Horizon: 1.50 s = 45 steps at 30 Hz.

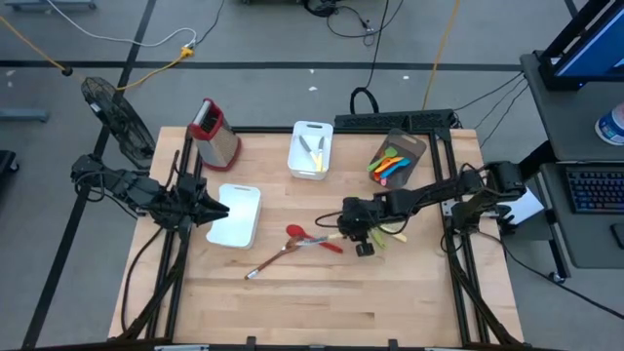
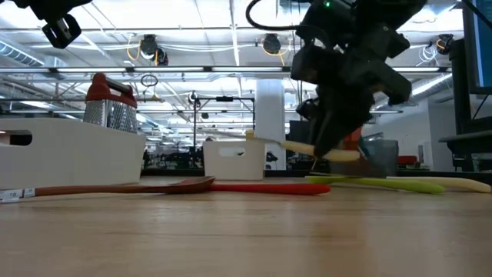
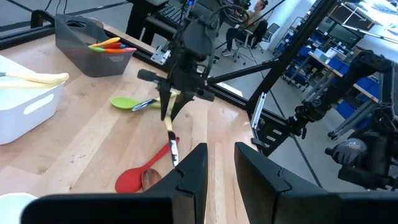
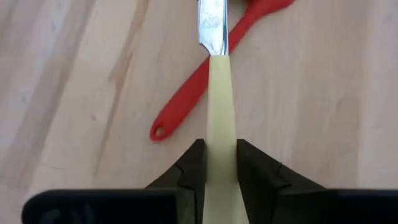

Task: Pick & Place Kitchen Items
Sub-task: Put the yellow table knife into the top white bin

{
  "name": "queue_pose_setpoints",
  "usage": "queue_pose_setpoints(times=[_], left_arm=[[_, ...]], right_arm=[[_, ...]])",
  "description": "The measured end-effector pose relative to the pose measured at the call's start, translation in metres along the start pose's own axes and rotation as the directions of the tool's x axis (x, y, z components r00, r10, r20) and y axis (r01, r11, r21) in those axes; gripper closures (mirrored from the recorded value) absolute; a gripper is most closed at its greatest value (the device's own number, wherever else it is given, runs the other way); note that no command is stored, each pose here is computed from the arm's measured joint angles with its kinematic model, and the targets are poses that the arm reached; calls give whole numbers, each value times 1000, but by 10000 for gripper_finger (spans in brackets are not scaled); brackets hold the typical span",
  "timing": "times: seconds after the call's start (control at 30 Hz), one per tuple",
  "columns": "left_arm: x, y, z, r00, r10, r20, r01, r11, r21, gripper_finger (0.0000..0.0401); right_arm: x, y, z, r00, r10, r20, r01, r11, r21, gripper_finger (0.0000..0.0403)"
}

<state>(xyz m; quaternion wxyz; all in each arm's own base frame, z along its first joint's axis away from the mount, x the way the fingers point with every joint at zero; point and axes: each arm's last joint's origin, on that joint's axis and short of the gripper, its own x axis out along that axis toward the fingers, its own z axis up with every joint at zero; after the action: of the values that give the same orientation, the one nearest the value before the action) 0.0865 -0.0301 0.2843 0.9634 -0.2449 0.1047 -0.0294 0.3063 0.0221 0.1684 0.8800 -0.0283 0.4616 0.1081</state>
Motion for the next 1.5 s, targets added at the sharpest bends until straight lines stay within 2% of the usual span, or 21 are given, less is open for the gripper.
queue_pose_setpoints(times=[0.27, 0.37, 0.47, 0.6, 0.73, 0.83, 1.07, 1.2, 1.33, 1.5], left_arm=[[0, 0, 0, 1000, 0, 0, 0, 1000, -10, 320], [0, 0, 0, 1000, 0, 1, 0, 1000, -8, 320], [0, 0, 0, 1000, 3, 2, -3, 1000, -7, 320], [0, 0, 0, 1000, 6, 4, -6, 1000, -5, 320], [1, 0, 0, 1000, 8, 2, -8, 1000, -6, 320], [1, 0, 0, 1000, 10, -1, -10, 1000, -5, 320], [1, 0, 0, 1000, 9, 0, -9, 1000, 7, 320], [1, 0, 0, 1000, 9, 0, -9, 1000, 23, 320], [1, 0, 0, 1000, 9, 0, -9, 1000, 27, 320], [1, 0, 0, 1000, 9, 0, -9, 999, 40, 320]], right_arm=[[-37, 2, 18, 982, -16, 190, -16, 986, 164, 342], [-53, -2, 28, 952, 13, 306, -98, 959, 264, 342], [-65, -9, 41, 888, 33, 459, -223, 903, 366, 342], [-79, -24, 55, 774, 22, 633, -391, 802, 451, 342], [-90, -44, 62, 678, -41, 734, -542, 647, 536, 342], [-95, -60, 60, 657, -94, 748, -622, 493, 608, 342], [-105, -91, 50, 631, -221, 744, -706, 234, 668, 340], [-110, -107, 44, 620, -275, 735, -729, 144, 669, 341], [-115, -122, 36, 615, -326, 718, -737, 86, 670, 341], [-106, -139, 26, 650, -344, 677, -727, -21, 687, 341]])
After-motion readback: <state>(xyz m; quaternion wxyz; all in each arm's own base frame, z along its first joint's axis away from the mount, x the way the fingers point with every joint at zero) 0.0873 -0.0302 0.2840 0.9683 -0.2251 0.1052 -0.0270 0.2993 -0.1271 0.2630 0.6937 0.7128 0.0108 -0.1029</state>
